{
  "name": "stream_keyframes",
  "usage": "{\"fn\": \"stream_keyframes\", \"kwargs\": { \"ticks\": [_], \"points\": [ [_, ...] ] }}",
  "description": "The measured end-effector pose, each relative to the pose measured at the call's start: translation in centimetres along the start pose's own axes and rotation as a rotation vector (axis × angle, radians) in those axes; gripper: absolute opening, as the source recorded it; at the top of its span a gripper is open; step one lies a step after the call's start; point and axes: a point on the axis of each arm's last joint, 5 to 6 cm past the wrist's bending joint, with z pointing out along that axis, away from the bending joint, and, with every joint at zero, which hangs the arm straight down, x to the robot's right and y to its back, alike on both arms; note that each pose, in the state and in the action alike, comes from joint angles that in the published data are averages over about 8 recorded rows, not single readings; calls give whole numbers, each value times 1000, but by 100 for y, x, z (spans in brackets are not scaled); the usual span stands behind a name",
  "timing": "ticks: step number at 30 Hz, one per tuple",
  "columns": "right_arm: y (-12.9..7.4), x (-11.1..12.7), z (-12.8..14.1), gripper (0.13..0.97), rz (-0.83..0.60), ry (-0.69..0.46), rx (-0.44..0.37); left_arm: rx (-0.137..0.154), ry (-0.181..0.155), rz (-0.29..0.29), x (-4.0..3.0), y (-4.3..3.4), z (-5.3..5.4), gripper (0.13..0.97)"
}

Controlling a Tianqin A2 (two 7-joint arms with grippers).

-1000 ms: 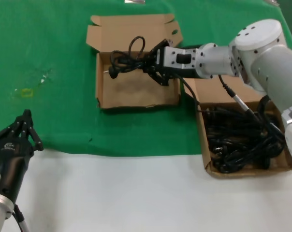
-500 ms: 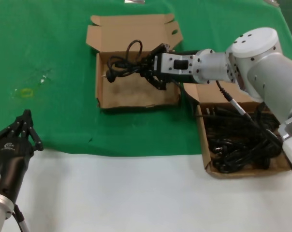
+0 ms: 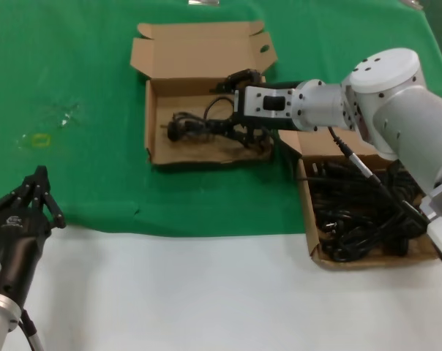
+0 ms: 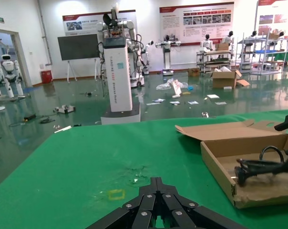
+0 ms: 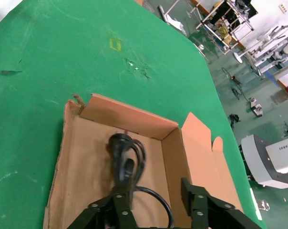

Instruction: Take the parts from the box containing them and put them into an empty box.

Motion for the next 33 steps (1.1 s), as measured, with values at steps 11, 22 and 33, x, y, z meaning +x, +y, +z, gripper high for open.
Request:
{"fn": "stream_keyframes", "kwargs": {
  "ticks": [11, 22, 33],
  "points": [
    [2, -8, 2, 466, 0, 1, 0, 0, 0, 0, 0, 0, 0, 144],
    [4, -32, 11, 717, 8, 4, 2, 0, 0, 0, 0, 0, 0, 171],
    [32, -409, 99, 893, 146, 46, 31, 0, 0, 0, 0, 0, 0, 271]
  ]
}}
